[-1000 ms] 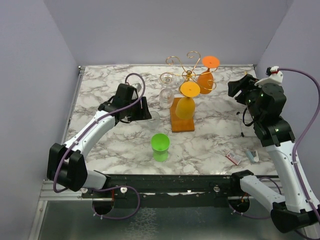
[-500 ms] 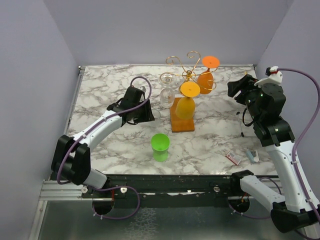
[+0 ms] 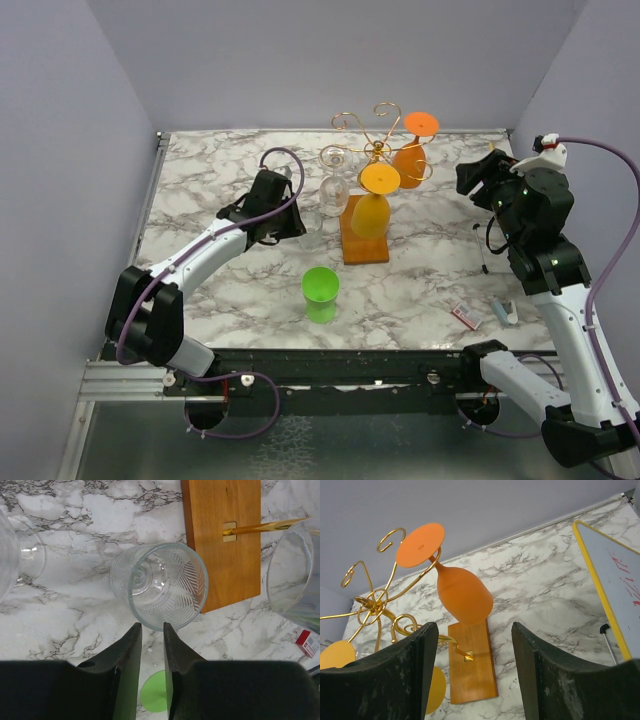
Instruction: Place the wine glass upside down on the wine glass rack
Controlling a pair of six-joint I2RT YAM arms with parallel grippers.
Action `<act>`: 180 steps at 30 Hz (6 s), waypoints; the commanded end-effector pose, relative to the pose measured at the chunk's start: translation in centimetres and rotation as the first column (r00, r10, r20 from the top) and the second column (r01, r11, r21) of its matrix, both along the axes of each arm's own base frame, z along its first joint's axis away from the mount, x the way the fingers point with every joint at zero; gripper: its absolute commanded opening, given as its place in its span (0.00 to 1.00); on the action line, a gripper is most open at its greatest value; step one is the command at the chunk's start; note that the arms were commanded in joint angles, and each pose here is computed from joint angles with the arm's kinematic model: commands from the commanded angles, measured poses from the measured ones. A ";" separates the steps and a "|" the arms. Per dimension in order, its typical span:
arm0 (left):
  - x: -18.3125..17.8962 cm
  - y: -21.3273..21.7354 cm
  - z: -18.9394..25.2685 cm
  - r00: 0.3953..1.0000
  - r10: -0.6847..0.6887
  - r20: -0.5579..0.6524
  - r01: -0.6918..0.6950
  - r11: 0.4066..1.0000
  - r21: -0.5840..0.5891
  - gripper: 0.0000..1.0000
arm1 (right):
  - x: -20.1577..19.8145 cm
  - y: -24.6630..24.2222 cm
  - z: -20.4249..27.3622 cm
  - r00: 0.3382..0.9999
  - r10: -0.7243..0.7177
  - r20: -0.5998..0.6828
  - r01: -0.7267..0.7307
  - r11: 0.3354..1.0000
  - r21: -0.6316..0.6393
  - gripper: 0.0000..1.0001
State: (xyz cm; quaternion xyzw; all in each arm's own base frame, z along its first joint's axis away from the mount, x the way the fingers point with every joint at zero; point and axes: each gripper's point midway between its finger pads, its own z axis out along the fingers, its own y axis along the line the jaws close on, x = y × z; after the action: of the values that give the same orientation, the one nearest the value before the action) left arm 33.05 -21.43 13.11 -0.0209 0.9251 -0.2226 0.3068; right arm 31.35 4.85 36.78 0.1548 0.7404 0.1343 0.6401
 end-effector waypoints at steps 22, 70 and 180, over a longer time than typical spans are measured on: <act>1.3 2.4 0.9 0.995 0.085 0.057 -0.094 0.980 0.177 0.47 | -0.2 0.4 -0.8 0.999 0.021 -0.027 -0.020 1.000 0.016 0.65; -0.1 4.8 15.3 0.927 0.087 0.365 -0.157 0.973 0.168 0.00 | -1.2 1.3 0.6 0.998 0.053 0.041 -0.057 0.991 0.120 0.73; -2.2 -20.4 42.2 0.161 0.236 0.958 0.339 0.899 -0.278 0.00 | -1.8 10.5 19.0 0.818 0.321 0.478 -0.551 0.196 0.811 0.60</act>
State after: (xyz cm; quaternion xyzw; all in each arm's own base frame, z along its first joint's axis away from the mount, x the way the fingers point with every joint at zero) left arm 30.99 -42.08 53.88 0.1071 0.4454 -0.3943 0.7967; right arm 31.65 14.37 53.55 0.3034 0.4747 0.6907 0.4533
